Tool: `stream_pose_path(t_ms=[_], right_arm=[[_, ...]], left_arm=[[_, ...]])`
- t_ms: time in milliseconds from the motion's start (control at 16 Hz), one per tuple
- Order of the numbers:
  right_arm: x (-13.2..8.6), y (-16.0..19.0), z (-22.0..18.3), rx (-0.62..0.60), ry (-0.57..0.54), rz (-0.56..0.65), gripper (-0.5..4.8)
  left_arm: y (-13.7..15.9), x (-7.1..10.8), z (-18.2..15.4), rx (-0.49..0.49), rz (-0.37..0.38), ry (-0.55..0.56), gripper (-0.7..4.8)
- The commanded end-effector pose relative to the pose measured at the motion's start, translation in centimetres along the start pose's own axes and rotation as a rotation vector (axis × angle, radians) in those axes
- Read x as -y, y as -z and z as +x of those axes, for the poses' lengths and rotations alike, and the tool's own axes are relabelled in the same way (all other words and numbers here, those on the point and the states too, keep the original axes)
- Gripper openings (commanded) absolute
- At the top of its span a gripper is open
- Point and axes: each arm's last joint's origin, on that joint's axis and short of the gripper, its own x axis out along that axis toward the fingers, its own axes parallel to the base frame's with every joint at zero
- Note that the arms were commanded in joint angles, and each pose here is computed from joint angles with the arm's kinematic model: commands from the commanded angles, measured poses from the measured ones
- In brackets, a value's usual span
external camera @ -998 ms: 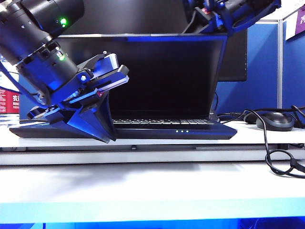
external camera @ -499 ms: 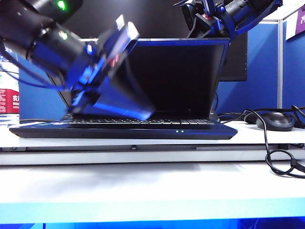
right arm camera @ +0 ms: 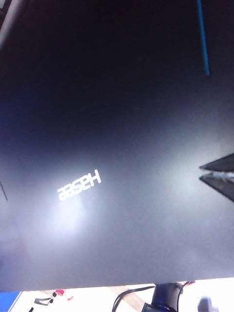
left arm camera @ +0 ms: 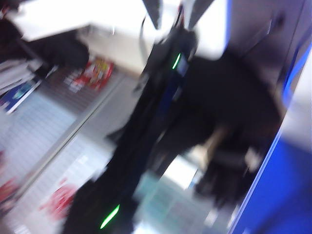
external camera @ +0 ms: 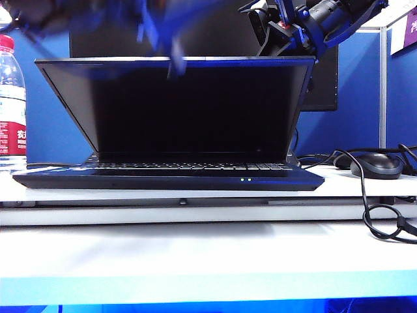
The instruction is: Close the lid of the black laptop.
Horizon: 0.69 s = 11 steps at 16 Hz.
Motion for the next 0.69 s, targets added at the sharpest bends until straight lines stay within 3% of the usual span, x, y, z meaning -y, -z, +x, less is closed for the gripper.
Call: stream_pose_path(t_ms=[62,249,374,437,561,686], right_arm=[[-0.2,0.4,0.0,-0.036,0.008,0.031,-0.01],[-0.4,0.6,0.3,-0.063,0.029,0.031,-0.01],[-1.0,0.5,1.0,-0.077,0.014,0.015,-0.01],[-1.3,0.5,1.4,-0.086,0.014,0.006,-0.01],[-1.9,0.4,2.2,-0.116,0.042,-0.013,-0.01],[-2.2,0.4,2.6,-0.128,0.060,-0.026,-0.01]], left_arm=[[-3.8,3.1,-0.6,0.160,0.121,0.108,0.69],[-8.8,5.1,-2.2,0.255,0.224,0.112,0.69],[-11.2,4.5,-3.7,0.273,0.264,0.002,0.66],[-11.7,3.3,-4.9,0.288,0.240,-0.114,0.66],[-11.1,0.2,-7.2,0.318,0.116,-0.509,0.66],[-9.5,-1.5,-8.6,0.301,0.022,-0.892,0.66]])
